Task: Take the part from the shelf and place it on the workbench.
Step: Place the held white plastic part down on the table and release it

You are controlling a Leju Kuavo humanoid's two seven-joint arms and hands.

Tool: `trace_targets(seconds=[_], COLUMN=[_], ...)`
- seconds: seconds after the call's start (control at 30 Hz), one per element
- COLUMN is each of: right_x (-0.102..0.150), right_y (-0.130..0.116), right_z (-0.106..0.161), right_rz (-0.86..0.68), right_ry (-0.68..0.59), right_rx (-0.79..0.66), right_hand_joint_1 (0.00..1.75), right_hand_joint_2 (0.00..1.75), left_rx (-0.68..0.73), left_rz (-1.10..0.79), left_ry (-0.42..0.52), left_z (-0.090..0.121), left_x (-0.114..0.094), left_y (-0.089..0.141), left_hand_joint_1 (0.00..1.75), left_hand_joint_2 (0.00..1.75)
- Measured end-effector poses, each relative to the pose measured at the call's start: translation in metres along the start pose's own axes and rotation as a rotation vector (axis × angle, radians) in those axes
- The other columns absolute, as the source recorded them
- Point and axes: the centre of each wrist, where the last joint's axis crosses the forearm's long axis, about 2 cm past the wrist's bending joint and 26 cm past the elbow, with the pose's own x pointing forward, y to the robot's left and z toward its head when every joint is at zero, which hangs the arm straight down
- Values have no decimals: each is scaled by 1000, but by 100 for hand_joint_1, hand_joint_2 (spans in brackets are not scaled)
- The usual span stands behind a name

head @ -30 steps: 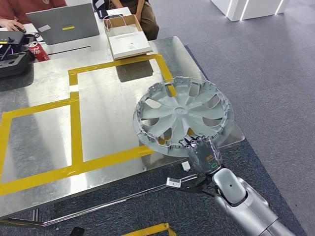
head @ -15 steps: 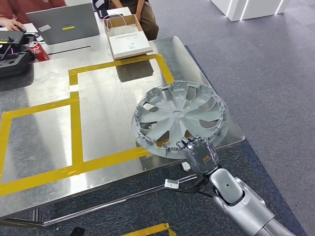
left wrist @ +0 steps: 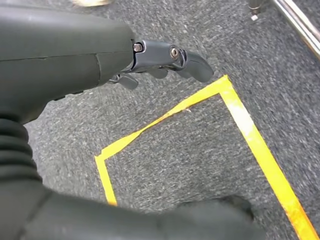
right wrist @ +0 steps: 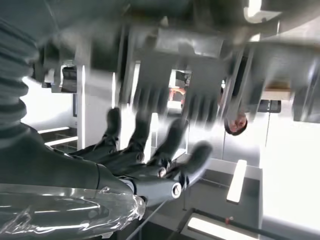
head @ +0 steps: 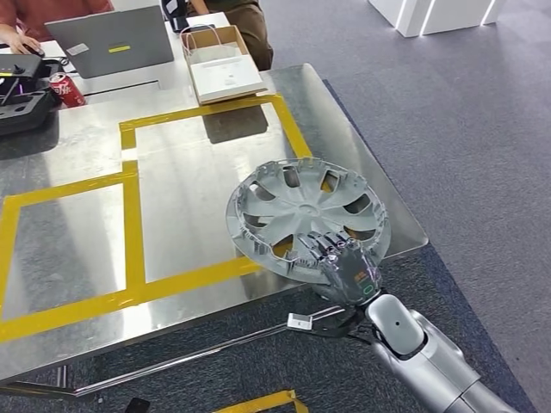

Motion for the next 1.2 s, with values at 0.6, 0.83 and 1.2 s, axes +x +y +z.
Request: trace_targets(seconds=[0.6, 0.83, 1.2], right_x=[6, 6, 7], right_y=[2, 0, -4], right_z=[14, 18, 20], right_rz=[-59, -119, -54], right_ry=[55, 88, 79], right_rx=[16, 13, -1], right_hand_joint_1=[0, 0, 0], right_hand_joint_2=[0, 0, 0], left_rx=[34, 36, 39], left_rz=[-2, 1, 1], left_ry=[50, 61, 70], left_z=[1, 2, 2], left_x=[-6, -8, -9], left_y=[2, 2, 2], left_hand_joint_1=[0, 0, 0], left_hand_joint_2=[0, 0, 0])
